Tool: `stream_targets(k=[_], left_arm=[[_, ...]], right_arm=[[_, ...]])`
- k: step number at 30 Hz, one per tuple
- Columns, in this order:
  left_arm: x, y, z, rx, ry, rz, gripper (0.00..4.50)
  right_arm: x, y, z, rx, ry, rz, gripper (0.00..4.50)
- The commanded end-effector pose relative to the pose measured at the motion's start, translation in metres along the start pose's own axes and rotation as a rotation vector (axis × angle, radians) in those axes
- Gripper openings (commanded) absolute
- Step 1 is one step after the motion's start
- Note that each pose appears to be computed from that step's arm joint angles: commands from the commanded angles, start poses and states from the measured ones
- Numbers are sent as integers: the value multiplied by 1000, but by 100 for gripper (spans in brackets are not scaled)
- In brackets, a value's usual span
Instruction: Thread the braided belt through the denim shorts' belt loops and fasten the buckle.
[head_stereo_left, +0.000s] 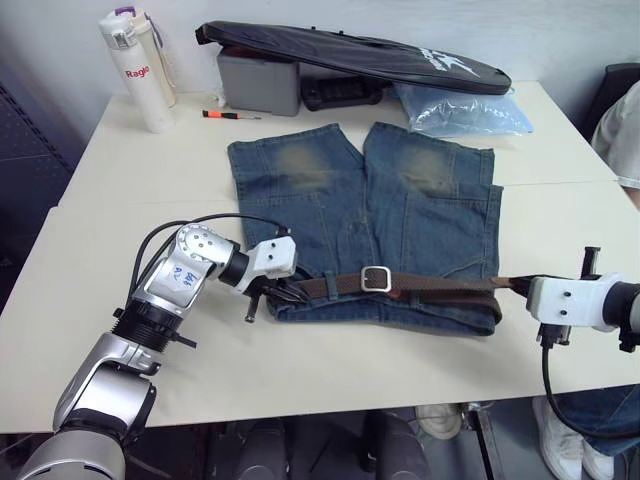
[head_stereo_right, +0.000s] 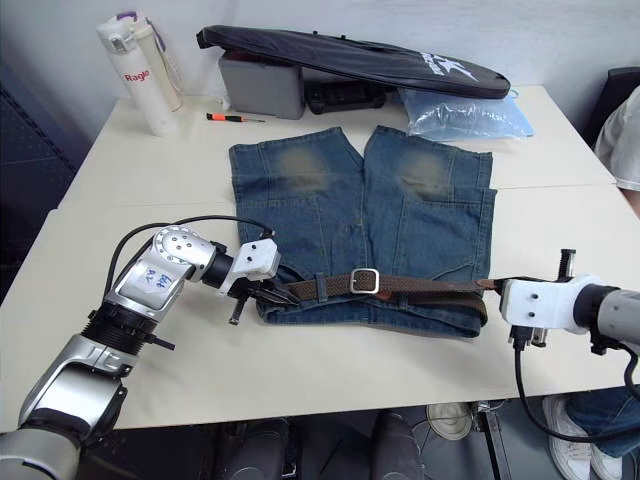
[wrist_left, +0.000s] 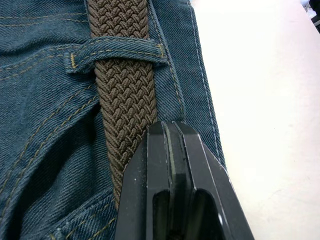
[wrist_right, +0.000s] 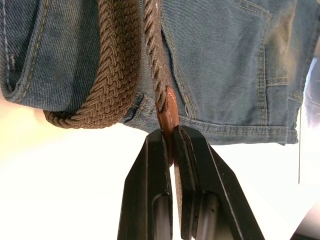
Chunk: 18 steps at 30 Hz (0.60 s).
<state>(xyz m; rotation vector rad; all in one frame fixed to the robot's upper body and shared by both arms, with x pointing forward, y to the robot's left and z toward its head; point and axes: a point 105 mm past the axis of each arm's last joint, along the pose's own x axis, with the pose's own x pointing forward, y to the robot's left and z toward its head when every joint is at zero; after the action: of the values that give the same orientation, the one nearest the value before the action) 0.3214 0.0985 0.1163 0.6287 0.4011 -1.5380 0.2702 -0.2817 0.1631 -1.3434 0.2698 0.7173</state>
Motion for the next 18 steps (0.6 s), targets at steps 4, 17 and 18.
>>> stream_targets(k=[4,17,18], left_arm=[[-4,1,-26,-92,57,17,0],[-44,4,-1,-165,-118,26,0],[-50,4,4,-176,-148,33,0]], right_arm=[[2,-9,-10,70,35,-52,8],[-10,-5,-10,296,-49,51,438],[-13,-12,-10,373,-90,25,445]])
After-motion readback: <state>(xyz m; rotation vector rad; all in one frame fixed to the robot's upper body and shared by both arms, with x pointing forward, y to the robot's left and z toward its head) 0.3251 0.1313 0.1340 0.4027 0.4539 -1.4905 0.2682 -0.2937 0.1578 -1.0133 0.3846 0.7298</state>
